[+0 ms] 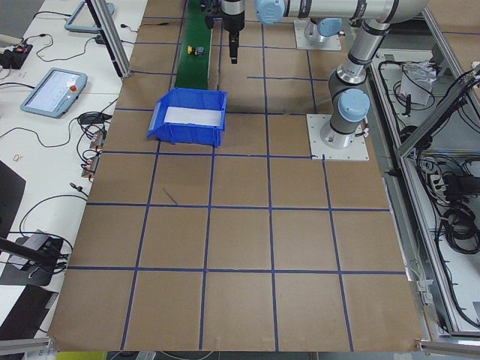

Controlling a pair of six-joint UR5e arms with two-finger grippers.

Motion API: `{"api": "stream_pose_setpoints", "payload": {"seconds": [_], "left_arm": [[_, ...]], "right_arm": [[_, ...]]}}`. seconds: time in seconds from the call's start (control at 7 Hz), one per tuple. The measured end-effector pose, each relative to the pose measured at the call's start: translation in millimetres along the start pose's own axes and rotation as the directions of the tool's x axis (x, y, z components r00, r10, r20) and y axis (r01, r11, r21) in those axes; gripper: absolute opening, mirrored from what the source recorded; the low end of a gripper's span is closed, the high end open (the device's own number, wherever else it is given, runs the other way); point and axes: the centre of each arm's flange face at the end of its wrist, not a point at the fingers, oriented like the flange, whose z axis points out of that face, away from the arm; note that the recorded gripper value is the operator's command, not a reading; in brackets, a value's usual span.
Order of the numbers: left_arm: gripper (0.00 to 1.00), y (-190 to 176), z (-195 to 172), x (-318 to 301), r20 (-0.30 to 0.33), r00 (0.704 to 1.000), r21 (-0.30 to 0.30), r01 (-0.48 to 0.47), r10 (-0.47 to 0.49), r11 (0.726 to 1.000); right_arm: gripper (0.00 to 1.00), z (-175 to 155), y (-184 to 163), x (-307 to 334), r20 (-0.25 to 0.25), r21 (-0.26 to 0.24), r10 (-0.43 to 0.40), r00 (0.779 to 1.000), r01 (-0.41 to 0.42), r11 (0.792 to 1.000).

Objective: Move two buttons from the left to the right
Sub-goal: 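Move the right gripper back over the belt above the yellow button, then lower the right gripper and grasp the yellow-capped button on the belt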

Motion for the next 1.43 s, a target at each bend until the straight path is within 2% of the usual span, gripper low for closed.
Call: {"api": "stream_pose_setpoints", "payload": {"seconds": [0.29, 1.0, 1.43], "left_arm": [[1.0, 0.0, 0.0, 0.0, 0.0, 1.0, 0.0, -0.001, 0.001, 1.0], [1.0, 0.0, 0.0, -0.1, 0.001, 1.0, 0.0, 0.0, 0.0, 1.0], [1.0, 0.0, 0.0, -0.1, 0.001, 1.0, 0.0, 0.0, 0.0, 1.0]], "right_arm": [[1.0, 6.6, -4.2, -6.7, -0.001, -0.003, -0.004, 1.0, 0.004, 1.0], [1.0, 55.2, -15.9, -59.3, -0.001, -0.025, 0.047, 0.999, -0.047, 0.999], [1.0, 86.6, -27.4, -63.5, -0.002, -0.03, 0.065, 0.998, -0.065, 0.997]]}}
